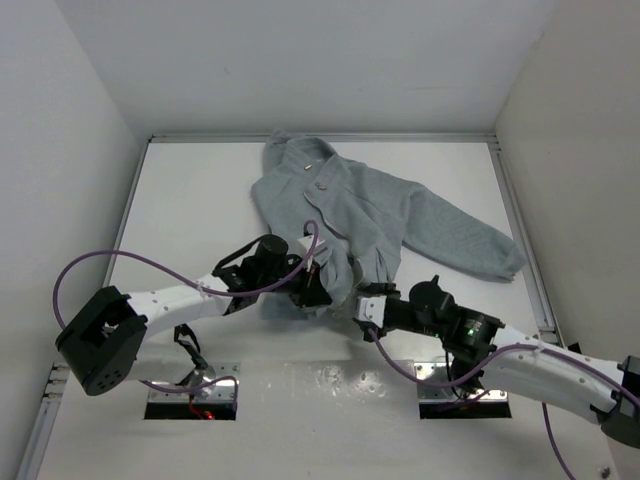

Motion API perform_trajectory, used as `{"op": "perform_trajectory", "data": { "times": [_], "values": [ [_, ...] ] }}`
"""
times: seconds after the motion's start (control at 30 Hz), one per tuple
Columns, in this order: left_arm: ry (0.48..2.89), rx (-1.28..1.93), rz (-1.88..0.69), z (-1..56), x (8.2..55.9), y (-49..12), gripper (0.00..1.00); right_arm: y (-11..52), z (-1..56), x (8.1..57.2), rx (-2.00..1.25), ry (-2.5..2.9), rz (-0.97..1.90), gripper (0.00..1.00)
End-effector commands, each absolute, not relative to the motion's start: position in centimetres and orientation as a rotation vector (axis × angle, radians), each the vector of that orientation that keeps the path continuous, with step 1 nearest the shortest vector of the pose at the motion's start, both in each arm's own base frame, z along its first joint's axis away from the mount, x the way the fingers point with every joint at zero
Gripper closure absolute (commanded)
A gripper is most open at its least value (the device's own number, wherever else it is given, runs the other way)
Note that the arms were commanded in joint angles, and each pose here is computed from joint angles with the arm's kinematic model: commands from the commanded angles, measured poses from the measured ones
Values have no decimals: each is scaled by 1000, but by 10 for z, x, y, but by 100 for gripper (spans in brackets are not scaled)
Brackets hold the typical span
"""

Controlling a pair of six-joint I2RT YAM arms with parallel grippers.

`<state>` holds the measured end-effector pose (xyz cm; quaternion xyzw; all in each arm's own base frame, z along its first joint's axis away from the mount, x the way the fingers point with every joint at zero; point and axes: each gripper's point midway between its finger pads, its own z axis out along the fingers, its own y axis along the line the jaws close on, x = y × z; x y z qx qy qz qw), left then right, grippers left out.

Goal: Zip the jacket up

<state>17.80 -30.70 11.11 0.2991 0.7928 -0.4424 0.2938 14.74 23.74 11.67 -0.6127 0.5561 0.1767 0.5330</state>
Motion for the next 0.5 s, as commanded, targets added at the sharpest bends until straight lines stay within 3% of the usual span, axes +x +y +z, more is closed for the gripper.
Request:
{"op": "perform_trajectory", "data": {
  "times": [0.0, 0.2, 0.47],
  "values": [
    [2094, 813, -1114, 115, 189, -302, 100, 239, 136, 153, -1555, 1172, 315, 36],
    [2128, 832, -1155, 109, 179, -302, 100, 249, 136, 142, -1560, 947, 327, 45],
    [2131, 820, -1204, 118, 176, -306, 100, 265, 124, 107, -1695, 687, 435, 44]
  ]
}}
